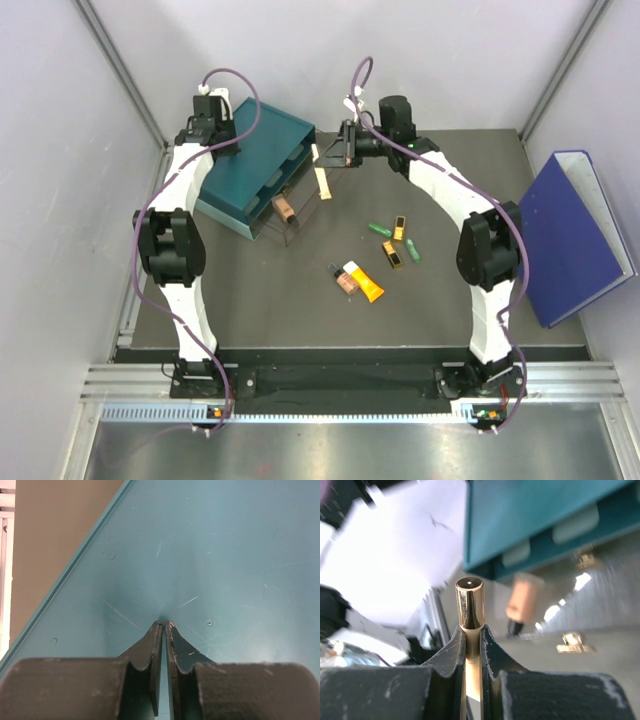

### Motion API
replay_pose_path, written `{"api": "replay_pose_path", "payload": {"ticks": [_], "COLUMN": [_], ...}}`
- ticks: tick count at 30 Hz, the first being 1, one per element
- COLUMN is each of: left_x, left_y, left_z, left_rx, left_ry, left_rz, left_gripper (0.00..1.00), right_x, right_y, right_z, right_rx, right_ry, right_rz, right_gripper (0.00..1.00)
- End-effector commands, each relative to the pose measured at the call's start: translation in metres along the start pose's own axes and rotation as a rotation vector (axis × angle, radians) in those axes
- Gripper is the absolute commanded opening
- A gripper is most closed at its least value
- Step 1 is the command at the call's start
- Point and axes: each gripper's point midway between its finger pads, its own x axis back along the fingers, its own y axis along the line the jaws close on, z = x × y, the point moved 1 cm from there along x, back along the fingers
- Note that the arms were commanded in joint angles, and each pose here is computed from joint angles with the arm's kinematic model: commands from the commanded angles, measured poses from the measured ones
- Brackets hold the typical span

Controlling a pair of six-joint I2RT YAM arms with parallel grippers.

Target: Organize the makeup

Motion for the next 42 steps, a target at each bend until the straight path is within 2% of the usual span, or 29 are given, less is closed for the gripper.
{"api": "replay_pose_path", "payload": {"ticks": [1,5,9,17,19,20,22,23,26,32,35,37,42], "left_x": [-0.022,-0.022,-0.022,-0.022,-0.022,-0.022,-0.021,-0.021,-0.020,-0.020,-0.021,-0.022,-0.022], "left_y": [-0.008,-0.011,-0.012,-0.011,-0.010,-0.010,-0.010,-0.010,-0.010,-0.010,-0.011,-0.012,-0.011], "left_z": [0.082,0.080,0.078,0.081,0.081,0.082,0.080,0.080,0.078,0.077,0.079,0.081,0.082], "left_rx": [0.015,0.021,0.025,0.009,0.007,0.004,0.004,0.004,0.005,0.004,0.006,0.004,-0.004], "left_ry": [0.264,0.261,0.254,0.264,0.267,0.268,0.263,0.265,0.260,0.258,0.264,0.269,0.273], "left_rz": [0.045,0.056,0.064,0.060,0.059,0.057,0.058,0.056,0.056,0.055,0.064,0.071,0.067], "left_gripper": [0.12,0.12,0.13,0.13,0.13,0.13,0.13,0.13,0.13,0.13,0.13,0.13,0.13], "right_x": [-0.012,-0.022,-0.027,-0.060,-0.064,-0.069,-0.070,-0.067,-0.053,-0.004,0.020,0.030,0.062], "right_y": [0.024,0.023,-0.001,-0.027,-0.026,-0.031,-0.031,-0.029,-0.021,-0.004,-0.006,-0.022,-0.034], "right_z": [-0.042,-0.062,-0.072,-0.065,-0.068,-0.066,-0.063,-0.065,-0.067,-0.055,-0.025,0.011,0.073], "right_rx": [-0.035,-0.011,-0.021,-0.033,-0.027,-0.033,-0.025,-0.015,0.041,0.220,0.296,0.320,0.318], "right_ry": [-0.150,-0.231,-0.292,-0.290,-0.304,-0.299,-0.284,-0.289,-0.286,-0.207,-0.083,0.046,0.226], "right_rz": [-0.101,-0.049,0.071,0.174,0.179,0.187,0.200,0.206,0.249,0.397,0.472,0.519,0.611], "right_gripper": [0.00,0.00,0.00,0.02,0.15,0.32,0.54,0.69,0.80,0.84,0.84,0.85,0.80]}}
